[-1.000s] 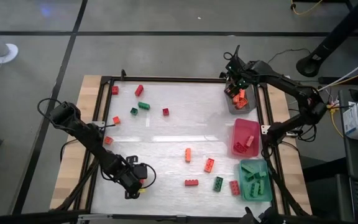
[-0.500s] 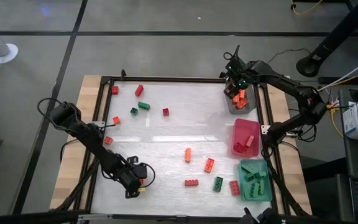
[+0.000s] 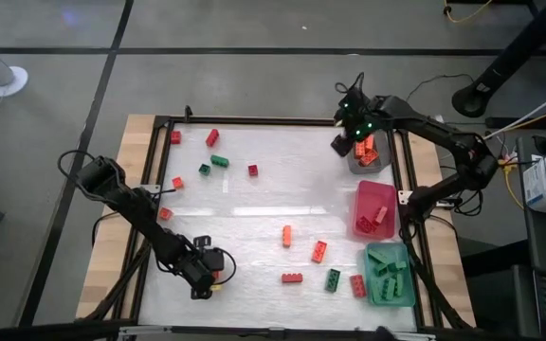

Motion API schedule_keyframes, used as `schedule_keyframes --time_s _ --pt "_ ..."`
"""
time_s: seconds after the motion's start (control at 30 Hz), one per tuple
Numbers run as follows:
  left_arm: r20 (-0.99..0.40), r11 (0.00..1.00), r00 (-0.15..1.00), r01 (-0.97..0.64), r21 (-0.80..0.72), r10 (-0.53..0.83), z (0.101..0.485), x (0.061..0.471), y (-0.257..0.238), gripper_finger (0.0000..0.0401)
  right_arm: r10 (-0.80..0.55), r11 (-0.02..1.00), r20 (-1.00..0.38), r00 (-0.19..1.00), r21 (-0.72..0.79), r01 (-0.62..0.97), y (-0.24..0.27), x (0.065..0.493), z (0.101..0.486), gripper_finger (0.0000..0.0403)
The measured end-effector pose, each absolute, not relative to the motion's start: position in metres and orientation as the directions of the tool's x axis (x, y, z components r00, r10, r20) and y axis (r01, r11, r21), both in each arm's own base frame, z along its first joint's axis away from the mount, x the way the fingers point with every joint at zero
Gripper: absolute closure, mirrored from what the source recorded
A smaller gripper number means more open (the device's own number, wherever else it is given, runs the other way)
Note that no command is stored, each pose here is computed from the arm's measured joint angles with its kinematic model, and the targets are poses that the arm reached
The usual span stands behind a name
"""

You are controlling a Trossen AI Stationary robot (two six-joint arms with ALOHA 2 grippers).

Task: Sort blocks
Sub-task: Put the orange game piece into the black bin

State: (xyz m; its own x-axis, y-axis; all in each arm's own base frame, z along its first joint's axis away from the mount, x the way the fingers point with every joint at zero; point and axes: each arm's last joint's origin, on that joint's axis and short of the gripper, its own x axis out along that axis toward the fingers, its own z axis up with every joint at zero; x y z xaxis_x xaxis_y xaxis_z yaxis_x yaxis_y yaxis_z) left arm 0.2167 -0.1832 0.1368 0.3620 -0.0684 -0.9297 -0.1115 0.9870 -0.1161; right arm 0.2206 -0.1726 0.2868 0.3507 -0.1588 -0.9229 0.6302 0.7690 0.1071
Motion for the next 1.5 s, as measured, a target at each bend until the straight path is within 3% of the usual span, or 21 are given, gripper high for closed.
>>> schedule_keyframes --time_s 0.13,0.3,0.63,0.9,1.23,1.5 --pt "-0.916 0.987 0.393 -0.096 -0.129 -0.081 0.14 0.223 -0.179 0.0276 -0.122 0.883 -0.868 0.481 0.126 0.451 -0.147 0.25 0.292 0.0148" --pt "-0.872 0.98 0.481 -0.107 -0.167 -0.096 0.145 0.238 -0.171 0.0278 -0.056 0.98 -0.79 0.611 0.073 0.185 -0.096 0.286 0.299 0.0148" --pt "-0.664 0.958 0.71 0.052 -0.283 -0.235 0.167 0.282 -0.154 0.0271 0.057 0.982 -0.704 0.708 -0.089 -0.167 0.027 0.311 0.308 0.0148" --pt "-0.412 0.914 0.838 0.222 -0.34 -0.357 0.192 0.314 -0.126 0.0267 0.059 0.925 -0.619 0.783 -0.262 -0.277 0.105 0.3 0.315 0.0148" --pt "-0.128 0.879 0.92 0.302 -0.369 -0.37 0.219 0.334 -0.09 0.0265 0.131 0.908 -0.555 0.821 -0.266 -0.324 0.134 0.301 0.316 0.0148" --pt "-0.1 0.886 0.93 0.3 -0.353 -0.354 0.226 0.339 -0.082 0.0265 0.123 0.868 -0.539 0.833 -0.349 -0.354 0.144 0.324 0.294 0.0148"
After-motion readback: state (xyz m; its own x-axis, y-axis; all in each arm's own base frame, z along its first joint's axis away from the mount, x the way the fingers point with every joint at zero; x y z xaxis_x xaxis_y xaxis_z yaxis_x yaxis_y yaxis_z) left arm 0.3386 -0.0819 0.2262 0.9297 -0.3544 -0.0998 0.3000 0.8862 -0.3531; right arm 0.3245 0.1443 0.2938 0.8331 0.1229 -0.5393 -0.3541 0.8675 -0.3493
